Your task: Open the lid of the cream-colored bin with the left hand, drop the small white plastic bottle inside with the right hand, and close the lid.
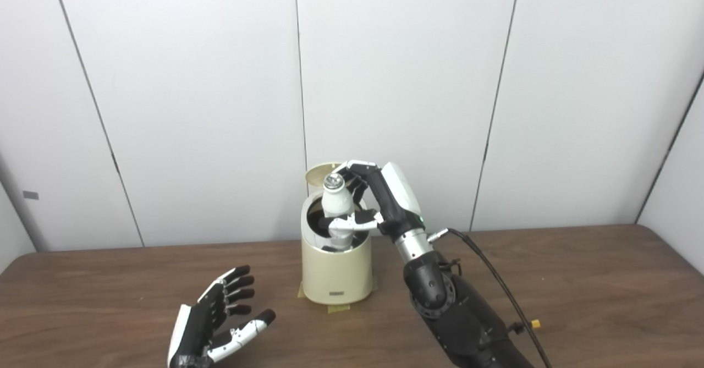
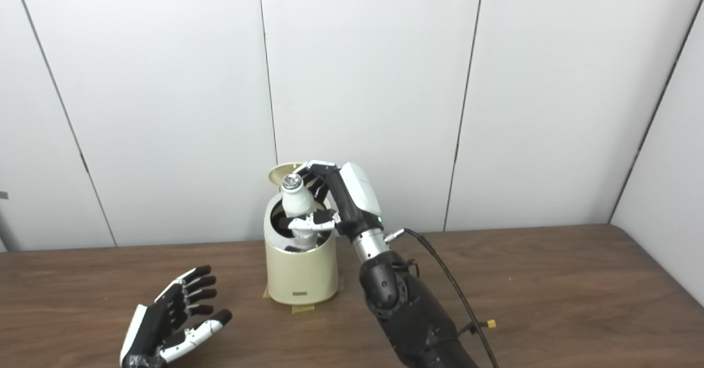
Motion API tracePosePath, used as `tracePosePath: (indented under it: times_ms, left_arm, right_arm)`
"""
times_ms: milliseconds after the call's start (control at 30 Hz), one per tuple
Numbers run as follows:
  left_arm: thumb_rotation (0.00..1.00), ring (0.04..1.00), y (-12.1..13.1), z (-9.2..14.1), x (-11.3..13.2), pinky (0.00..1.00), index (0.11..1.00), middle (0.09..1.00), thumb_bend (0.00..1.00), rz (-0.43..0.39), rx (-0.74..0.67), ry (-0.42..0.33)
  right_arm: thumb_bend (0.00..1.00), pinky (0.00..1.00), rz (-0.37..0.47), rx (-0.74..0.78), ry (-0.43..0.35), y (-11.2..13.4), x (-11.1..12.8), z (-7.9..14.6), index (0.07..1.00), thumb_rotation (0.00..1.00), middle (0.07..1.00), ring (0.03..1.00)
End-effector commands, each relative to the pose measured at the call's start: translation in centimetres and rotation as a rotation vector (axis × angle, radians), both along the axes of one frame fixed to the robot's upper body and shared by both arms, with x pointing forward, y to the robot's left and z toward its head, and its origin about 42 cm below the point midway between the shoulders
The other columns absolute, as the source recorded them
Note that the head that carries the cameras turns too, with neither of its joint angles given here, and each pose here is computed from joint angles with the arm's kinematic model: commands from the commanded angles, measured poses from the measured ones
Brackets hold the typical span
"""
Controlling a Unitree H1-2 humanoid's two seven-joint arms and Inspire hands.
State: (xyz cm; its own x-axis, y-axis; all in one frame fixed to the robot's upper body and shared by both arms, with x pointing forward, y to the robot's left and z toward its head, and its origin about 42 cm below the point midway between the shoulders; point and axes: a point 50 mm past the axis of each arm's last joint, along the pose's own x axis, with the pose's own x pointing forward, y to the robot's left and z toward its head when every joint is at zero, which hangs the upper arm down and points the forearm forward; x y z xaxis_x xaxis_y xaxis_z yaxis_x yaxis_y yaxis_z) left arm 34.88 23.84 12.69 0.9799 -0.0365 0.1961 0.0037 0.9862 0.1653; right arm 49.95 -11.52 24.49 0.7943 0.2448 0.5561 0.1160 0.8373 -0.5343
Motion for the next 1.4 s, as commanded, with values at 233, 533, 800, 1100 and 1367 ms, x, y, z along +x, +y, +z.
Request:
tracePosePath:
  times_ms: [233, 533, 800, 1100, 1367]
  left_arm:
    - [0.18, 0.756, -0.6, 0.7, 0.2, 0.66, 0.834, 0.793, 0.78, -0.009, -0.014, -0.048]
    - [0.18, 0.758, -0.5, 0.7, 0.3, 0.67, 0.830, 0.794, 0.78, -0.012, -0.006, -0.048]
    - [0.20, 0.761, -0.5, 0.7, 0.4, 0.67, 0.834, 0.795, 0.78, -0.008, 0.003, -0.043]
    - [0.19, 0.760, -0.6, 0.6, 0.5, 0.67, 0.830, 0.800, 0.78, -0.011, -0.005, -0.043]
    - [0.18, 0.757, -0.8, 0.7, 0.6, 0.67, 0.834, 0.796, 0.78, -0.011, -0.015, -0.042]
  right_arm:
    - [0.83, 0.37, 0.026, -0.083, -0.037, 0.1, 0.4, 3.7, 0.635, 0.05, 0.631, 0.486]
    - [0.90, 0.37, 0.050, -0.087, -0.063, -0.3, -0.3, 4.0, 0.669, 0.09, 0.660, 0.500]
    - [0.91, 0.35, 0.072, -0.046, -0.113, -0.4, -1.0, 4.2, 0.638, 0.07, 0.632, 0.470]
    - [0.83, 0.27, 0.067, 0.059, -0.230, -1.9, -3.4, 4.4, 0.588, 0.04, 0.531, 0.385]
    - [0.82, 0.26, 0.024, 0.188, -0.225, -5.4, -4.7, 3.5, 0.585, 0.09, 0.533, 0.376]
